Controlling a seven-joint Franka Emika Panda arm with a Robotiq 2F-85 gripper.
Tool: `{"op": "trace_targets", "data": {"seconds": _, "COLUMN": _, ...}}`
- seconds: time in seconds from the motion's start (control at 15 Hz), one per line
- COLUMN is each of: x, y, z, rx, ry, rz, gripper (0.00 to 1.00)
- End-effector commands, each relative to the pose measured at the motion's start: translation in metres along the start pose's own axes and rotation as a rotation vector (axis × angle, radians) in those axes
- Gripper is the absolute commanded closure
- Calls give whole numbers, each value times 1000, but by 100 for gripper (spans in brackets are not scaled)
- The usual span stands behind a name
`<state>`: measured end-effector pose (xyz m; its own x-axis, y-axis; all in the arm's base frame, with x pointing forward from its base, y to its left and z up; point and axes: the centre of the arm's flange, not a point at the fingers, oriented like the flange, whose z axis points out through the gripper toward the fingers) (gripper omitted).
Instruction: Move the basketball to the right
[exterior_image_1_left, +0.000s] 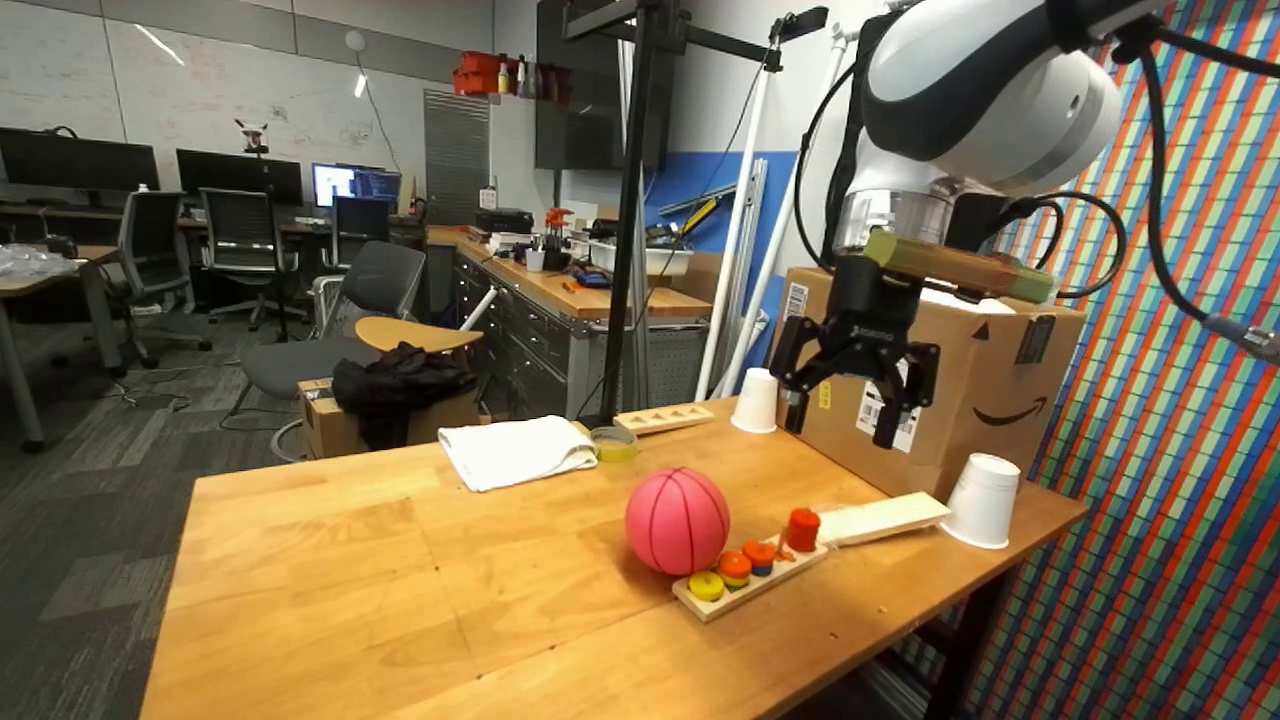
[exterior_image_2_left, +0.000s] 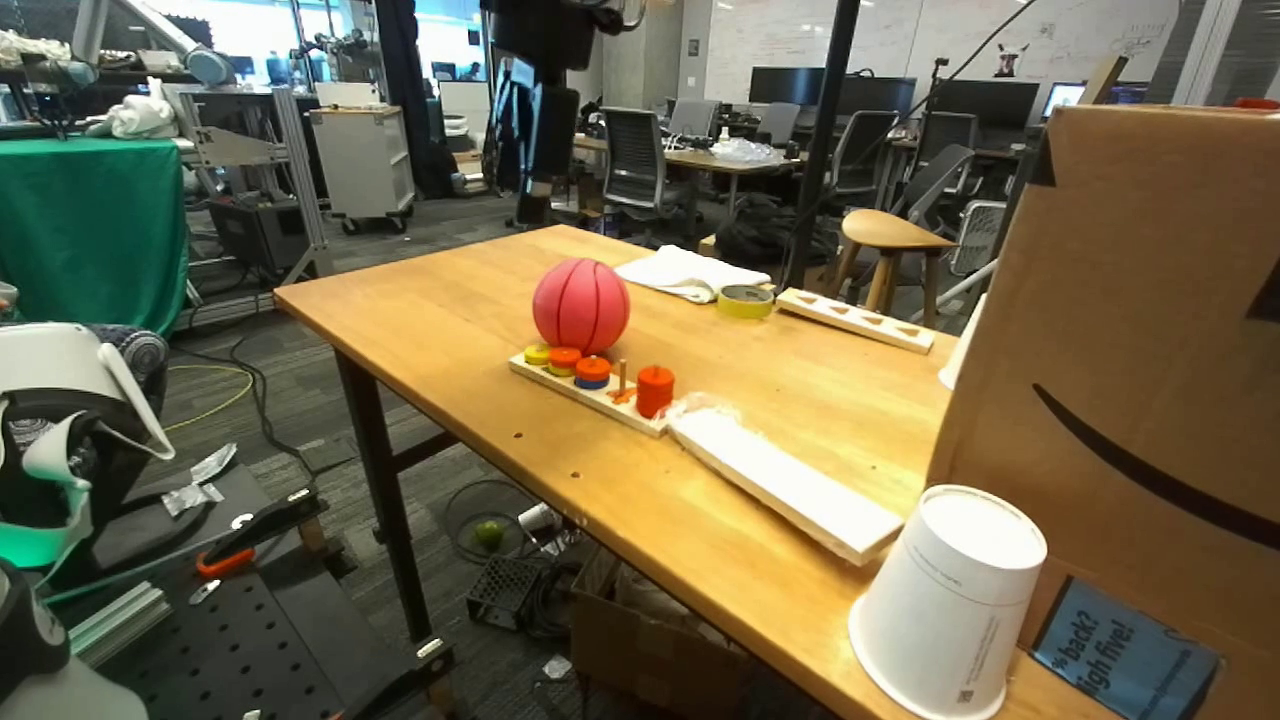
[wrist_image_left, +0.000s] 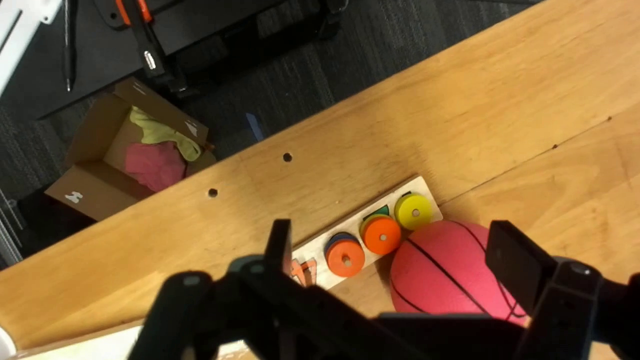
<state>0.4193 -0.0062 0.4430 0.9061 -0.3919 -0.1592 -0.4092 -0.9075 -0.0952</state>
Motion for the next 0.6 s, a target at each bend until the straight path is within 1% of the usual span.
{"op": "trace_targets", "data": {"seconds": 0.0, "x": -24, "y": -46, "z": 14, "rx": -25, "ry": 51, "rz": 70, "gripper": 0}}
{"op": "trace_targets", "data": {"seconds": 0.33, "x": -30, "y": -101, "z": 17, "rx": -48, "ry": 66, "rz": 121, "gripper": 0}}
{"op": "trace_targets", "data": {"seconds": 0.53, "x": -21, "y": -124, "z": 21, "rx": -45, "ry": 72, "rz": 170, "gripper": 0}}
